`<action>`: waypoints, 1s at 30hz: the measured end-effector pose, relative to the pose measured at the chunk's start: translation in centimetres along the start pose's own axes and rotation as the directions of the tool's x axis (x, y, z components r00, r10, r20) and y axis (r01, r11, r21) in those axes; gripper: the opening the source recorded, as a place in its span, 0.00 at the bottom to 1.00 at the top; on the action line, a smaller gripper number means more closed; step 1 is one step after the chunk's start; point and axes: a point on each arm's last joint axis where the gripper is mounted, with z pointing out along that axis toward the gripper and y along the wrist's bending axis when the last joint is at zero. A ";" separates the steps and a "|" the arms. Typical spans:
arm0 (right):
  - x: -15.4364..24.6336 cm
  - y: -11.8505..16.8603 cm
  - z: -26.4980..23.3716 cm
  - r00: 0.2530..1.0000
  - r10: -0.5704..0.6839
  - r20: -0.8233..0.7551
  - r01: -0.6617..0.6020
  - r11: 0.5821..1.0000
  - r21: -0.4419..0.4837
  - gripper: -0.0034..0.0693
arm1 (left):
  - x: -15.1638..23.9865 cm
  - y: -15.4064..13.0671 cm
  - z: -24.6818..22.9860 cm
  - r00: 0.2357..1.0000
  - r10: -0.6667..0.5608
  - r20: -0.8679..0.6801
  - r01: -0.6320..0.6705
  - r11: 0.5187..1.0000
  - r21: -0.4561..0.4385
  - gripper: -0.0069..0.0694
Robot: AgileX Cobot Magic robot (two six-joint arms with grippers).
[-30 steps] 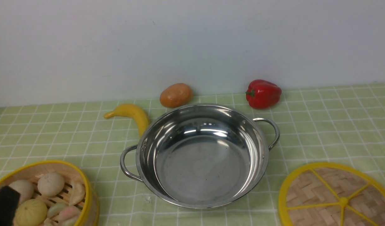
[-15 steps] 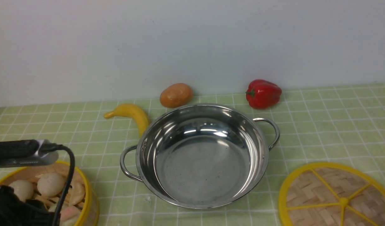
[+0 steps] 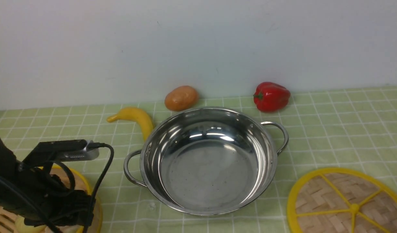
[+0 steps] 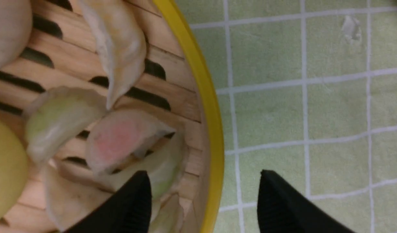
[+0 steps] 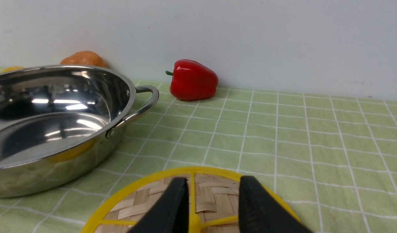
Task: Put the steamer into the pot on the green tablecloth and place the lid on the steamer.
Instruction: 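Grasp the rim of the steamer basket holding the buns with the left gripper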
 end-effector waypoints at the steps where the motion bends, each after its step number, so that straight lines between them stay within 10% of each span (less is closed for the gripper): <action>1: 0.0 0.0 0.0 1.000 0.000 0.000 0.000 1.000 0.000 0.38 | 0.0 0.0 0.1 1.000 0.004 -0.003 -0.004 1.000 0.001 0.64; 17: 0.0 0.0 0.0 1.000 0.000 0.000 0.000 1.000 0.000 0.38 | -1.6 -1.2 3.5 0.992 0.127 -0.026 -0.128 0.991 -0.031 0.65; 25: 0.0 0.0 0.0 1.000 0.000 0.000 0.000 1.000 0.000 0.38 | -1.6 -1.1 4.2 0.996 0.072 -0.057 -0.073 0.997 -0.021 0.18; 30: 0.0 0.0 0.0 1.000 0.000 0.000 0.000 1.000 0.000 0.38 | -0.9 -1.1 4.0 0.988 0.093 -0.124 -0.095 0.995 -0.015 0.13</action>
